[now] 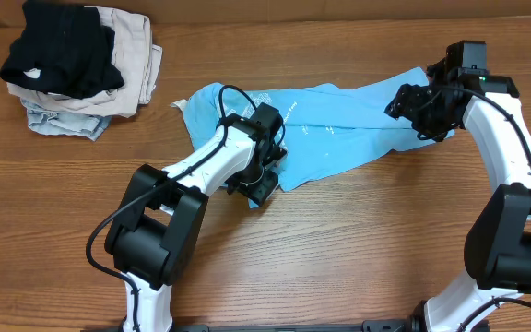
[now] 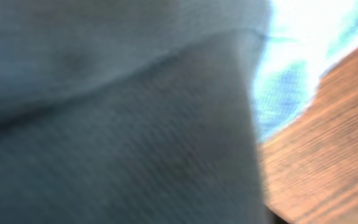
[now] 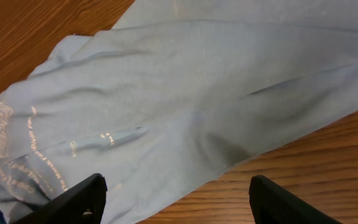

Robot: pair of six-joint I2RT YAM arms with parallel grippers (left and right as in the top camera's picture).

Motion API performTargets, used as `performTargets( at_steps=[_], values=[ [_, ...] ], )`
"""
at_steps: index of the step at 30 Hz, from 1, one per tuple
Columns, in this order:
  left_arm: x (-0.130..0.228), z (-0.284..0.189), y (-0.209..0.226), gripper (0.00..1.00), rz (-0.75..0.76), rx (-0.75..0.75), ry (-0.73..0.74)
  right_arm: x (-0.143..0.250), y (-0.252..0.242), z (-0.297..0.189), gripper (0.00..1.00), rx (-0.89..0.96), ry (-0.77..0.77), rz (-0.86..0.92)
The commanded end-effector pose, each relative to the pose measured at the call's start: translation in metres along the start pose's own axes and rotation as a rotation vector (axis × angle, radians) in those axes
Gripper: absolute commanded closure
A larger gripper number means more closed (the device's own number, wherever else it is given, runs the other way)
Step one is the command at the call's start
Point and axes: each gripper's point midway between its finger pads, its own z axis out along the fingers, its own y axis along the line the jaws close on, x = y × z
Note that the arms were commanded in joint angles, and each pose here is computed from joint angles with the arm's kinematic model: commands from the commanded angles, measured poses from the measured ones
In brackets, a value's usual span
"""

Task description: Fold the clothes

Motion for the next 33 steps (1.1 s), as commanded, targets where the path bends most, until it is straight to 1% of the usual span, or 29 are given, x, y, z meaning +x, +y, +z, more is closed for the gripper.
performTargets(
  at_steps=[1, 2, 3, 4, 6, 7, 10, 12, 17, 19, 23, 29, 33],
  values=[
    [0.012, 0.011, -0.020, 0.65, -0.015, 0.102, 0.042, -0.007, -0.005, -0.011, 0.23, 0.051, -0.052, -0.010],
    [0.011, 0.011, -0.021, 0.66, -0.015, 0.108, 0.041, -0.008, -0.007, -0.011, 0.23, 0.062, -0.058, -0.007],
    [0.011, 0.011, -0.021, 0.71, -0.015, 0.108, 0.041, -0.010, -0.010, -0.011, 0.23, 0.077, -0.066, -0.003],
    [0.011, 0.011, -0.021, 0.78, -0.015, 0.107, 0.041, -0.012, -0.014, -0.012, 0.23, 0.101, -0.076, 0.019],
    [0.012, 0.011, -0.021, 0.95, -0.015, 0.107, 0.042, -0.016, -0.026, -0.014, 0.23, 0.157, -0.102, 0.067],
    [0.012, 0.011, -0.021, 0.96, -0.016, 0.108, 0.044, -0.018, -0.032, -0.015, 0.23, 0.179, -0.114, 0.093],
    [0.012, 0.011, -0.021, 0.96, -0.023, 0.107, 0.044, -0.023, -0.045, -0.019, 0.25, 0.191, -0.129, 0.137],
    [0.011, 0.011, -0.021, 0.96, -0.023, 0.106, 0.041, -0.028, -0.055, -0.022, 0.28, 0.196, -0.142, 0.161],
    [0.007, 0.011, -0.021, 0.96, -0.024, 0.106, 0.024, -0.040, -0.082, -0.022, 0.42, 0.213, -0.167, 0.196],
    [0.007, 0.011, -0.020, 0.96, -0.031, 0.105, 0.023, -0.043, -0.093, -0.018, 0.44, 0.239, -0.169, 0.203],
    [0.008, 0.011, -0.020, 0.96, -0.031, 0.105, 0.027, -0.040, -0.112, 0.001, 0.44, 0.300, -0.136, 0.220],
    [0.007, 0.011, -0.020, 0.96, -0.030, 0.102, 0.024, -0.037, -0.128, 0.036, 0.44, 0.335, -0.097, 0.227],
    [0.007, 0.011, -0.020, 0.96, -0.030, 0.102, 0.024, -0.034, -0.140, 0.049, 0.45, 0.381, -0.082, 0.230]
  ],
)
